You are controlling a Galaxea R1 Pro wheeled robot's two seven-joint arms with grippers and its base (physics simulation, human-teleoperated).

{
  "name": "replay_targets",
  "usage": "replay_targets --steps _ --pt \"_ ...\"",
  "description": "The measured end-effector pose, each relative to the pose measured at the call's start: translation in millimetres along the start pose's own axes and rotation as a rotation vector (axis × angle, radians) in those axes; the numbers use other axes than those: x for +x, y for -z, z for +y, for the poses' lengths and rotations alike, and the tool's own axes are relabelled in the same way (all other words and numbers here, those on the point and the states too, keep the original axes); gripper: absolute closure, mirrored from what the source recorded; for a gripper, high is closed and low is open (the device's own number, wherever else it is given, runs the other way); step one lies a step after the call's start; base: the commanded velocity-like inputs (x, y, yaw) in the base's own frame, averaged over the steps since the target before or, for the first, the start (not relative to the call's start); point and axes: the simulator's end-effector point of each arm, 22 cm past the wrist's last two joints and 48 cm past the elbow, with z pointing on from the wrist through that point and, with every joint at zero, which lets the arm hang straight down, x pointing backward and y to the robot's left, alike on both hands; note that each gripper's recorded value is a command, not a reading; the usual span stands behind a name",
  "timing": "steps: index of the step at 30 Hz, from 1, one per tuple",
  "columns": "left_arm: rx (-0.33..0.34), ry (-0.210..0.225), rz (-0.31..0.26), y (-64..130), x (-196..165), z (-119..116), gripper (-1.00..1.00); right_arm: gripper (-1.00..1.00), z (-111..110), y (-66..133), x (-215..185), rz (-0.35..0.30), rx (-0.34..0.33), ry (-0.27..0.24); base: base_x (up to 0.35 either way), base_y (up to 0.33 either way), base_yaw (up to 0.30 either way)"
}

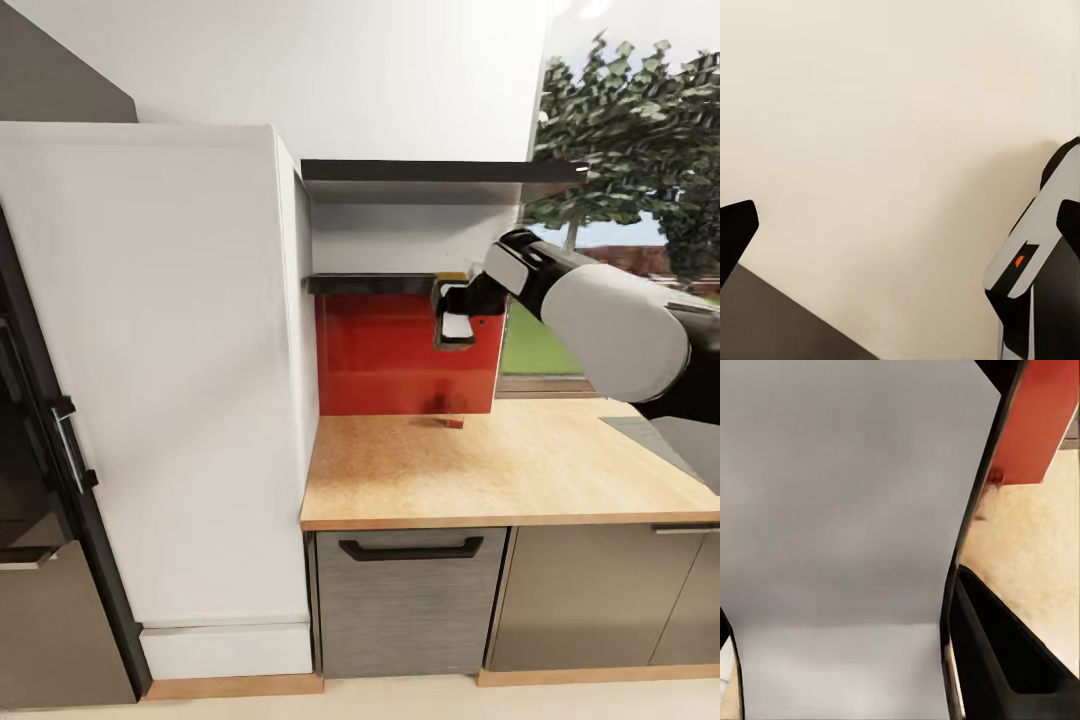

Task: Set up a coffee station on the kitchen countertop: keep the coffee maker on the countertop, move the bottle of coffee from the kitchen shelf to the counter next to the coffee maker, place a paper coffee filter on top of the coffee maker, put the saucer next to the coffee maker with the coffee cup on the saucer, and place the electric kettle next to the coffee maker.

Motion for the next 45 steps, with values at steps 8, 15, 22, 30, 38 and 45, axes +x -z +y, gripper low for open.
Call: replay_targets --steps 8,15,22,30,38,45 --pt "0.008 -0.021 0.001 -0.2 0 -2 -1.0 1.0 -3 -68.2 126 0.201 -0.01 0.0 0.0 0.0 0.0" --pt "0.013 -0.024 -0.002 -0.2 0 -5 -1.0 1.0 -14 -114.5 252 0.357 0.004 -0.007 0.0 0.0 0.0" --pt "0.062 -0.055 0.001 0.5 9 -33 -1.0 1.0 -76 -154.1 377 0.343 0.097 -0.028 0.0 0.0 0.0" --pt "0.116 -0.118 -0.016 -0.7 3 -58 -1.0 1.0 -129 -149.6 506 0.462 0.164 -0.012 0.0 0.0 0.0" --pt "0.175 -0.143 -0.097 -3.6 -32 -86 -1.0 1.0 -150 -127.6 650 0.505 0.189 0.047 0.0 0.0 0.0" --pt "0.233 -0.146 -0.179 -1.9 -67 -116 -1.0 1.0 -184 -98.8 723 0.481 0.228 0.065 0.0 0.0 0.0"
